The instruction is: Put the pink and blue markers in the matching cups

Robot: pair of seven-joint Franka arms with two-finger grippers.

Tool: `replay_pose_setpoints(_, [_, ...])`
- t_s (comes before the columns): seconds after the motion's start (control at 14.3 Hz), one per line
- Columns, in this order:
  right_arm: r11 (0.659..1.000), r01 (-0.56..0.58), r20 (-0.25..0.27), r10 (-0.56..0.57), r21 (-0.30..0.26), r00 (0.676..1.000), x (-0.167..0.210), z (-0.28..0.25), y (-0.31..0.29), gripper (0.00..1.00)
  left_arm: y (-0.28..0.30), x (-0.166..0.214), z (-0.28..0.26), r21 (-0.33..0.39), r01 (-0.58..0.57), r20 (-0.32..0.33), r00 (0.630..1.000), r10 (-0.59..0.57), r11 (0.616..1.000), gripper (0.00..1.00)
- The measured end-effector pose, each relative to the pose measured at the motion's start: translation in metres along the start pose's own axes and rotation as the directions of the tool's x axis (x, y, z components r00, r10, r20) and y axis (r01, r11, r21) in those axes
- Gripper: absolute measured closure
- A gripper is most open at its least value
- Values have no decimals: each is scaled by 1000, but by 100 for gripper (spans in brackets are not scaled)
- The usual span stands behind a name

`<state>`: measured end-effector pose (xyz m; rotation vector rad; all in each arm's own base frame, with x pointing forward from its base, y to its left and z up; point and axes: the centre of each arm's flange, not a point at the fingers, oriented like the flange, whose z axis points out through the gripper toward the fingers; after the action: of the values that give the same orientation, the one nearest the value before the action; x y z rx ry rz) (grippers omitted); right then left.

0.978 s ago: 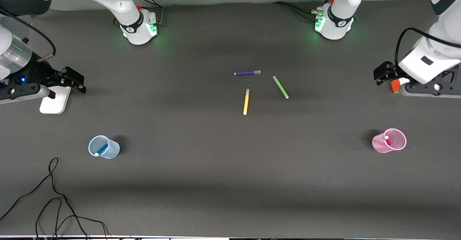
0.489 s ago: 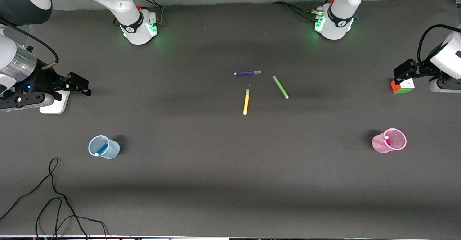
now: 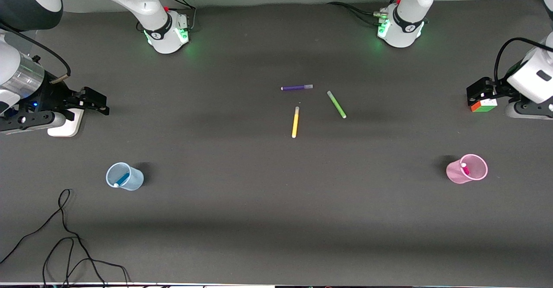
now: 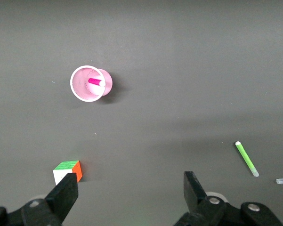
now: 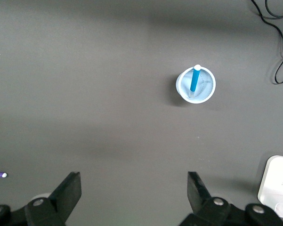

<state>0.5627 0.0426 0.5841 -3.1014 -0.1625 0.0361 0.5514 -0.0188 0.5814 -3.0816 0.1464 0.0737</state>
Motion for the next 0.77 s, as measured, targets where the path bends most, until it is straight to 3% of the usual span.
replay_pose_setpoints(0.77, [1000,0,-26,0,-1,1000,2,-3,0,0,-3,0,2,-1,5,9,1000,-5,1000,0])
